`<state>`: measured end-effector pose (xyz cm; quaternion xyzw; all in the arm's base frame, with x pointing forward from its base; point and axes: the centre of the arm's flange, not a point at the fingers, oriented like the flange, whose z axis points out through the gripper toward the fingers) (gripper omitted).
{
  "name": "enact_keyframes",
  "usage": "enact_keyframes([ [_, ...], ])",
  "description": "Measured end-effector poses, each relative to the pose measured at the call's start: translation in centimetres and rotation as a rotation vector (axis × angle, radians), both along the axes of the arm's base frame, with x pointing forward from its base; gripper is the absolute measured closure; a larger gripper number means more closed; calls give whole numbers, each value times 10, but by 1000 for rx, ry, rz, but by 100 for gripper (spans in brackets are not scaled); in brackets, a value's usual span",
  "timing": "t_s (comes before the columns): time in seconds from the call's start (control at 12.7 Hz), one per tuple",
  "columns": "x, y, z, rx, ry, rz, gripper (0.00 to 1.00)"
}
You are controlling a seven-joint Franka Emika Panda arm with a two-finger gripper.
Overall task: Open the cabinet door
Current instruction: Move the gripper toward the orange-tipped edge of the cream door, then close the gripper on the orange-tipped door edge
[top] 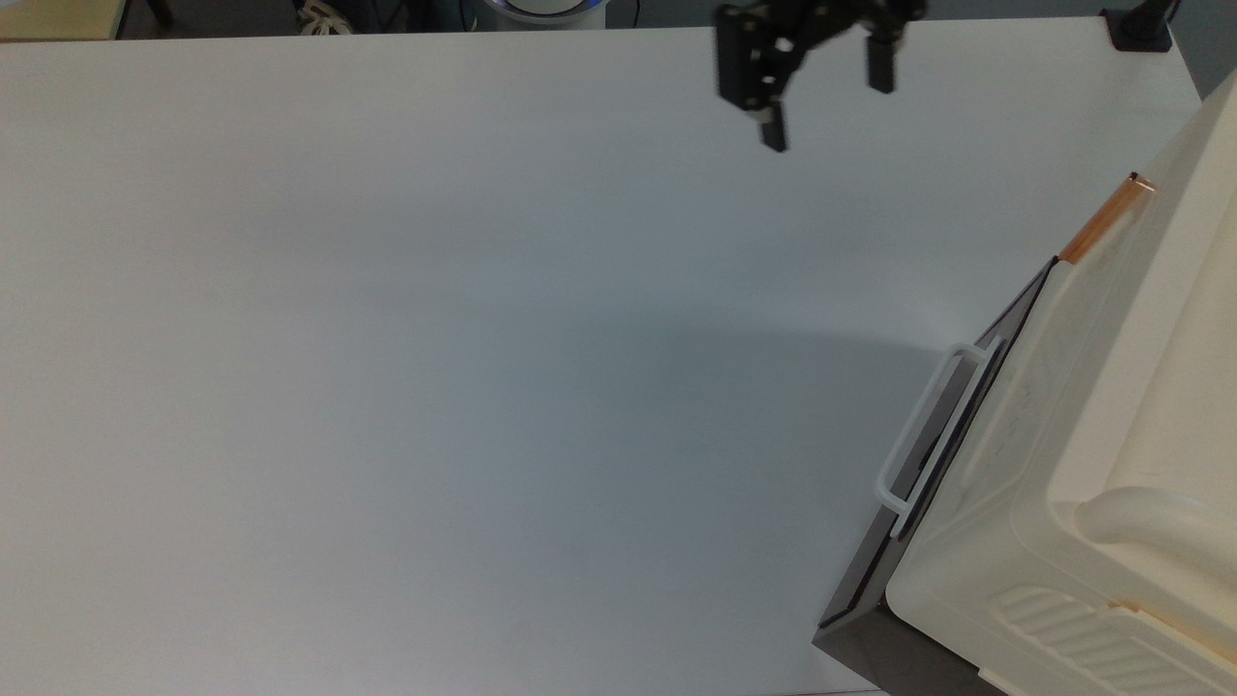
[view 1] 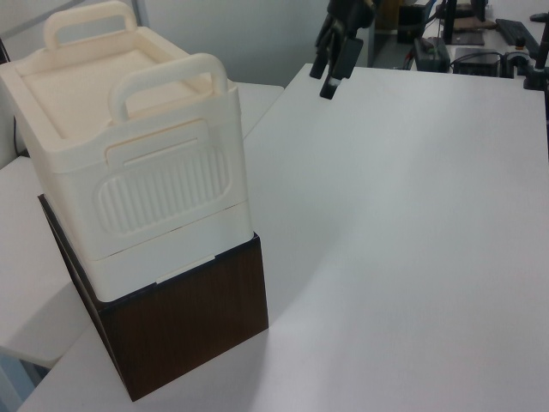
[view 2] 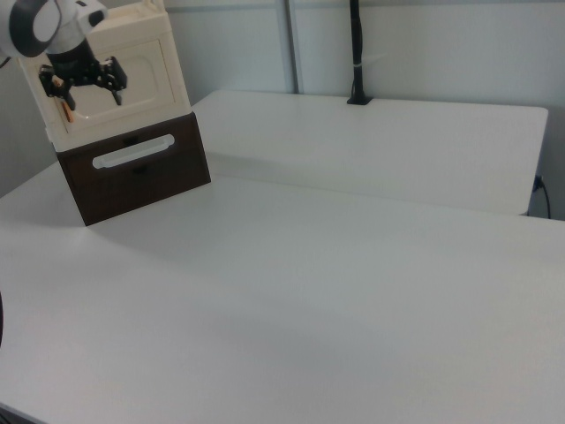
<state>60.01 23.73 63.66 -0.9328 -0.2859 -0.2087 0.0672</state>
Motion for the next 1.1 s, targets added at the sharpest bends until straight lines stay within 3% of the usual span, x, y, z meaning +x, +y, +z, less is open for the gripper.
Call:
enact_keyframes([
  [0.39,2,118,-33,29,-171,123,1],
  [0.79,22,142,-50,33,-273,124,13],
  [1.03,17,150,-46,38,-280,137,44],
  [1.1,17,150,-46,37,-280,138,45],
])
